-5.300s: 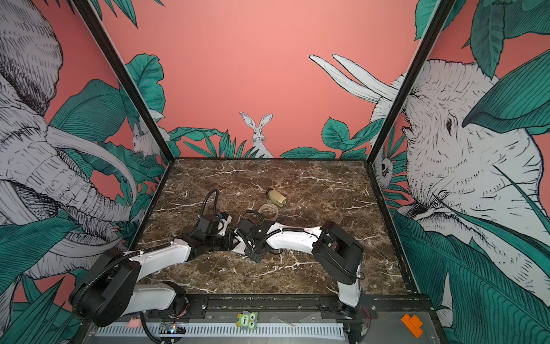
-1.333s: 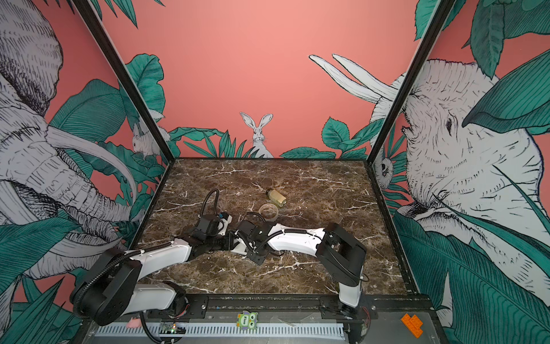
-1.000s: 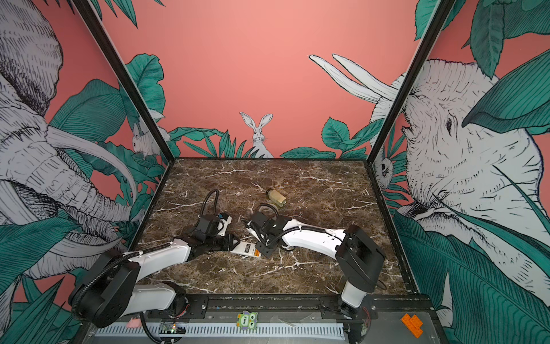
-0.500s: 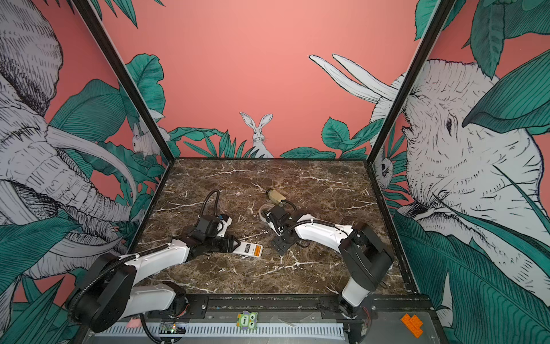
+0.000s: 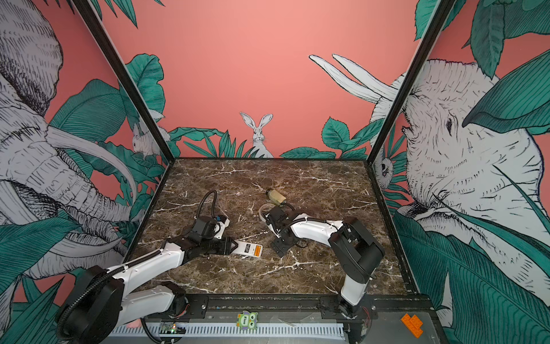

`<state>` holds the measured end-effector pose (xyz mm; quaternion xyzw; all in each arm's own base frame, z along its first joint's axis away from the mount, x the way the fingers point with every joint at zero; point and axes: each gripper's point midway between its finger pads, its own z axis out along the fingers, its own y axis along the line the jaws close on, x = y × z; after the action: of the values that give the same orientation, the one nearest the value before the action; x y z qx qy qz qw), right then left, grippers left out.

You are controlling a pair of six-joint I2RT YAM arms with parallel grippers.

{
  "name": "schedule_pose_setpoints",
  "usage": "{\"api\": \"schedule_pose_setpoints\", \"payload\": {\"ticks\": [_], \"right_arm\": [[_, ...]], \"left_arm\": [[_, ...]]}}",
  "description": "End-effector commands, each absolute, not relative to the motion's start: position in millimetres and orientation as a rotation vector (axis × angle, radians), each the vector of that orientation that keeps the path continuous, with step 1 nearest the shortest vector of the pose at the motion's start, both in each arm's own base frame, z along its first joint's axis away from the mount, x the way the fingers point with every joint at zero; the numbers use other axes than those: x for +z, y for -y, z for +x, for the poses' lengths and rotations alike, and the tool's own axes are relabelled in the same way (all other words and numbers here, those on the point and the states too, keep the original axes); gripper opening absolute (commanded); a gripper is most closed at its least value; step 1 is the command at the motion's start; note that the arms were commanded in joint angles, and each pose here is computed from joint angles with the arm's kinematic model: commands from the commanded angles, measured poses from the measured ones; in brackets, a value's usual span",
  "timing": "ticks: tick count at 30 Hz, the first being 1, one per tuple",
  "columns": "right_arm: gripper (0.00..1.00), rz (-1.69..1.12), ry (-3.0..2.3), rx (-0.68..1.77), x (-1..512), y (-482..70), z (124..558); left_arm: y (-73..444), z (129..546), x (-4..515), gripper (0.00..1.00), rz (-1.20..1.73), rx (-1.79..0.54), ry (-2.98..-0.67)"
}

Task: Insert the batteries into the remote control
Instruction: 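Lift the right gripper off the remote and move it over the white battery cover, then lower the open right gripper around the white battery cover on the table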

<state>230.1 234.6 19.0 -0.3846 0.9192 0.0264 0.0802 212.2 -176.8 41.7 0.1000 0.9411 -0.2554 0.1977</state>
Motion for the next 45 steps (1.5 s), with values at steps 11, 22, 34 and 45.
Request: {"api": "schedule_pose_setpoints", "payload": {"ticks": [11, 22, 34, 45], "right_arm": [[0.87, -1.082, -2.821, 0.214, 16, -240, 210], [0.86, -1.112, -2.803, 0.222, 16, -251, 195], [0.85, -1.157, -2.765, 0.218, 18, -268, 181], [0.84, -1.219, -2.665, 0.226, 38, -269, 180]], "left_arm": [[176, 210, 39, 0.54, 0.279, -0.726, -2.626], [174, 210, 40, 0.54, 0.259, -0.715, -2.619], [171, 209, 40, 0.54, 0.249, -0.699, -2.618], [171, 209, 43, 0.54, 0.223, -0.712, -2.604]]}}
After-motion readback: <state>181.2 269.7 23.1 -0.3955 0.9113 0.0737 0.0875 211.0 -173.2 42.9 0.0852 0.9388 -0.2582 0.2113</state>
